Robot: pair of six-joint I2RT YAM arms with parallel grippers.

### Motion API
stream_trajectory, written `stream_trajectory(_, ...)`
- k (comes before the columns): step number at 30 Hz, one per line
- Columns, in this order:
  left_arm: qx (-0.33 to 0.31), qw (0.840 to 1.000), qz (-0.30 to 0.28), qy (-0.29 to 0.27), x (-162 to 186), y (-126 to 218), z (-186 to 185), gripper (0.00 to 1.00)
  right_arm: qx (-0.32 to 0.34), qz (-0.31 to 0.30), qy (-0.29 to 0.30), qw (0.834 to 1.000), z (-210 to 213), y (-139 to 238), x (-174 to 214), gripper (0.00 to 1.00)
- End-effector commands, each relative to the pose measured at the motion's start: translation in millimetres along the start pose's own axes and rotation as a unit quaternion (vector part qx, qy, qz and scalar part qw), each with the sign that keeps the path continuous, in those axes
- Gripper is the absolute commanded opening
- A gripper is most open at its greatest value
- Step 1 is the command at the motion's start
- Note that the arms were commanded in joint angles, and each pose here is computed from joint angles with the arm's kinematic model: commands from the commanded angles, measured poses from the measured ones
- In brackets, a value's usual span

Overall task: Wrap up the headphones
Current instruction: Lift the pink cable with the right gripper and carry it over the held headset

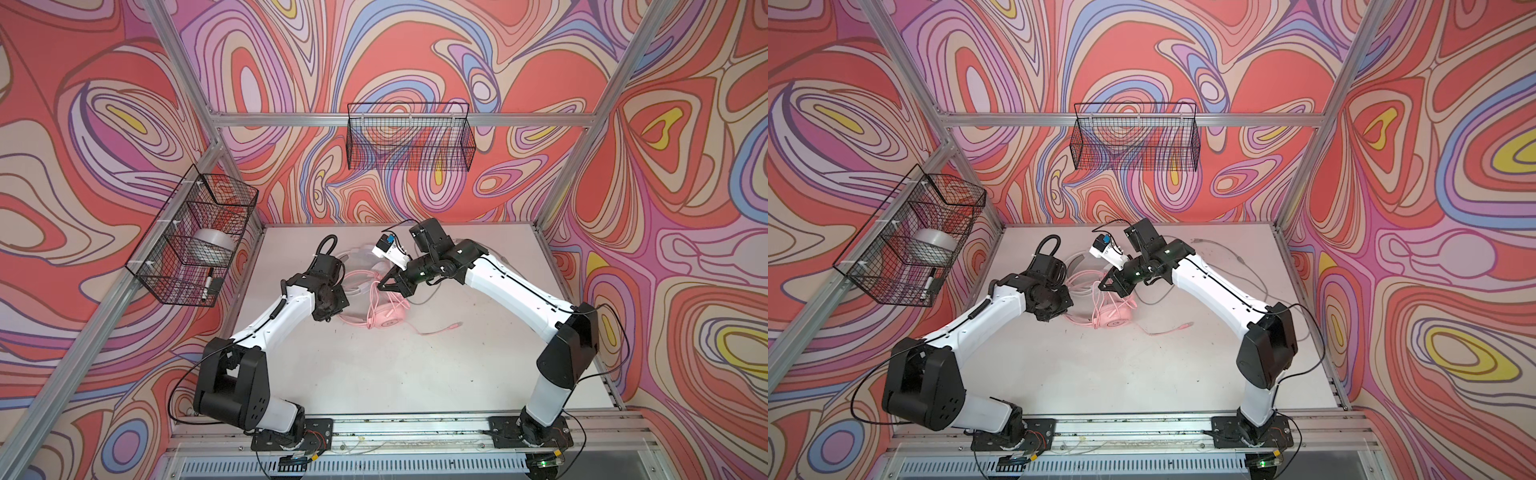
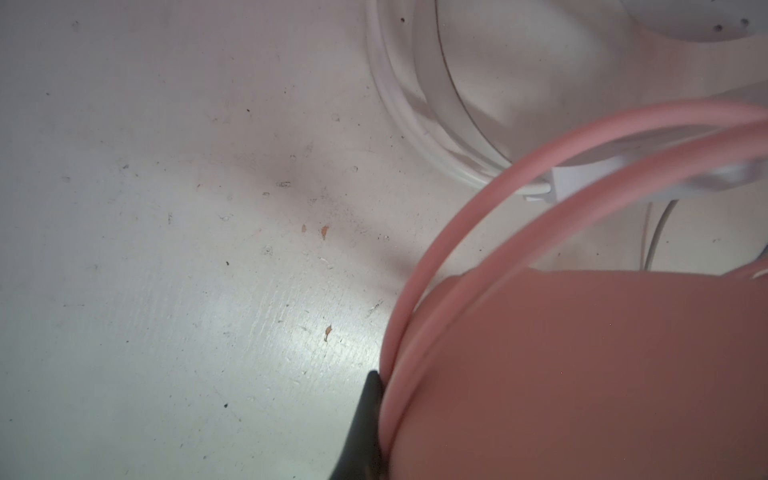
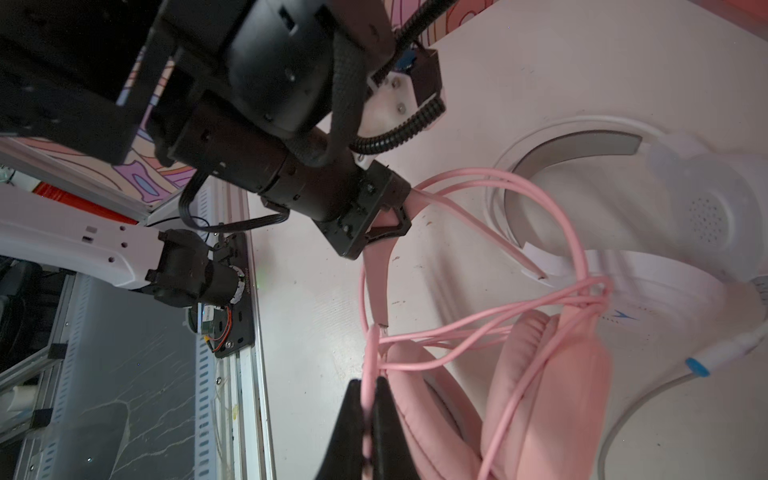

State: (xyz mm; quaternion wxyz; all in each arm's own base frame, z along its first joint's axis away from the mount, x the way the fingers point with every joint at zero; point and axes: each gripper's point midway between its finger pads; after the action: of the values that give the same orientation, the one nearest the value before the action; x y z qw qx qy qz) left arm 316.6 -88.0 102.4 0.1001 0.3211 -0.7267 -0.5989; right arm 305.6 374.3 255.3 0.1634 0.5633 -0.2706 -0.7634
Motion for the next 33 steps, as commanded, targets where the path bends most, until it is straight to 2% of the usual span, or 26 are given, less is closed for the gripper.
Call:
stream_trajectory(1,-0.001,1.000,-0.002,-0.023,-2.7,10.3,-4.3,0.00,0.039,-0.012,-0.025,0.999,-26.9,6.4,-7.6,0.00)
stream_trajectory(8,0.022,0.997,0.001,-0.076,-0.7,18.7,-11.8,0.00,0.073,-0.027,-0.074,0.994,-70.4,22.2,-4.6,0.00)
stream_trajectory(18,0.048,0.986,0.027,-0.160,13.0,26.1,-17.8,0.00,0.066,-0.012,-0.108,0.992,-90.6,0.4,6.9,0.00)
stream_trajectory(24,0.065,0.981,0.046,-0.176,21.3,26.1,-20.5,0.00,0.072,-0.005,-0.117,0.990,-103.8,-2.5,19.8,0.00)
stream_trajectory(33,0.090,0.975,0.060,-0.192,29.3,28.5,-26.3,0.00,0.049,-0.006,-0.170,0.984,-119.1,-6.4,42.3,0.00)
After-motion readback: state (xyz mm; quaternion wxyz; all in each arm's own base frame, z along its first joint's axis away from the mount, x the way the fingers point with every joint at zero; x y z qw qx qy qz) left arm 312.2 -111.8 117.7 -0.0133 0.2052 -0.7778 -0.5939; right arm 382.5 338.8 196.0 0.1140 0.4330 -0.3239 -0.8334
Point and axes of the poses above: each gripper's point midway between its finger pads, its own y axis back along the fingers, its own z axis along the line the jaws close on, x = y × z, and after that the axes turned 10 degrees about y, right-handed
